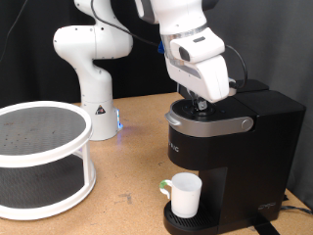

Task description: Make a cup of coffee with the keurig machine

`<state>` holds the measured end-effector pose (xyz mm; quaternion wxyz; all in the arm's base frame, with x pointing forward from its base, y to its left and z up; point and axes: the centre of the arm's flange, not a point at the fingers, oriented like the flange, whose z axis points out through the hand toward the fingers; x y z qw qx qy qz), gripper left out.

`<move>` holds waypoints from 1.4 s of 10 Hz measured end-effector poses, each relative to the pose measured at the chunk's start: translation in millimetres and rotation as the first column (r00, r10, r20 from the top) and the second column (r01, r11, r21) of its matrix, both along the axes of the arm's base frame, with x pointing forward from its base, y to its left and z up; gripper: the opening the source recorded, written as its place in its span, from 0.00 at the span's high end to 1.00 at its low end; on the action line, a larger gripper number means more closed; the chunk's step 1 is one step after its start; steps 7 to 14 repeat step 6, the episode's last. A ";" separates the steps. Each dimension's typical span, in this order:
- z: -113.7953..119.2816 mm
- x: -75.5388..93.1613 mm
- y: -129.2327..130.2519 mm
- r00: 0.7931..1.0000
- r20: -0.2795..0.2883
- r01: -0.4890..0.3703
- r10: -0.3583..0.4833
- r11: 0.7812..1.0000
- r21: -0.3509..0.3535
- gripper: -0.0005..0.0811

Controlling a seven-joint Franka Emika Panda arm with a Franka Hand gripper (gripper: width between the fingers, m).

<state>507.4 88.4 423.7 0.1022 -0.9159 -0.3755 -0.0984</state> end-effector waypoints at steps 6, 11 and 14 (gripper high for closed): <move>-0.4 14.5 -2.9 0.993 -0.111 0.037 -0.035 0.999 0.011 0.99; -0.4 14.5 -2.9 0.993 -0.111 0.037 -0.035 0.999 0.011 0.99; -0.4 14.5 -2.9 0.993 -0.111 0.037 -0.035 0.999 0.011 0.99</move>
